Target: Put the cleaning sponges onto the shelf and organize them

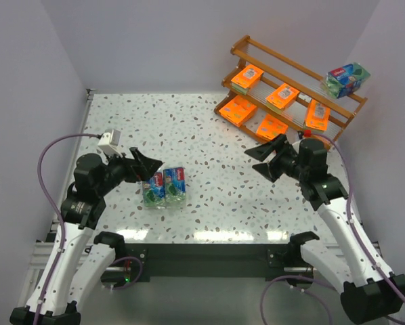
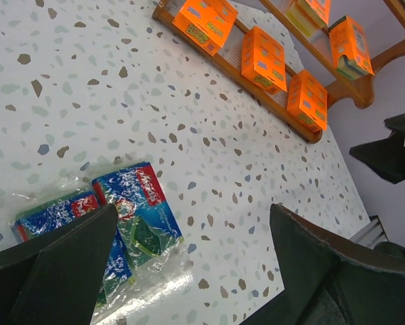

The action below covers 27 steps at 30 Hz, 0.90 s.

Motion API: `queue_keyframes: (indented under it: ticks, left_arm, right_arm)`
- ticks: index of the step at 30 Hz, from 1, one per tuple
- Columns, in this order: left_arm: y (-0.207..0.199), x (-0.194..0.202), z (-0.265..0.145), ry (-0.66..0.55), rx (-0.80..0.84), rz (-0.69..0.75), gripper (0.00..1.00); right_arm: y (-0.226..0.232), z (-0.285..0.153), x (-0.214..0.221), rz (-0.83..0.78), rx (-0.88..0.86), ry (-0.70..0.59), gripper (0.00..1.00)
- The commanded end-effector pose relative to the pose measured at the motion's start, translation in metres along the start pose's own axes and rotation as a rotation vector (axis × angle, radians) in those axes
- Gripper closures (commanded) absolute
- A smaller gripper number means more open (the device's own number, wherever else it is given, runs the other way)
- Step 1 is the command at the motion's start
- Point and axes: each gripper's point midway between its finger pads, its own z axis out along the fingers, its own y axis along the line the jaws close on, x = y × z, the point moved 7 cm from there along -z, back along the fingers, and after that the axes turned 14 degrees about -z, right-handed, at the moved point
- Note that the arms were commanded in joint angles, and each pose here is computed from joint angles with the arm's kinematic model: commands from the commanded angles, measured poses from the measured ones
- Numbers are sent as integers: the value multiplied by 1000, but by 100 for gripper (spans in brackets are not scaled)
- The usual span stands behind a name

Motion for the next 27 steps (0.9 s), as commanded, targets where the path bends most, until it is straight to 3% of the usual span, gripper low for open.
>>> queue_keyframes:
  ticks: [1,13,19,23,24,27]
  left_arm:
    - [-3,-2,2,-14,23,-2,0]
    - [-26,-24,10,-27,97,17,0]
    - [-78,-65,29,23,315,94,0]
    - [-105,-92,72,124,371,144,0]
    - [-127,-104,70,105,411,182,0]
    - [-133,-112,89,124,404,184,0]
  right_arm:
    - [-19,9,23,-49,65,31,25]
    - [-39,40,65,-90,88,137,25]
    - [-59,38,71,-149,179,162,24]
    - [-78,36,79,-194,229,177,23]
    - [-78,36,78,-202,235,165,23]
    - [-58,30,64,-216,169,78,23]
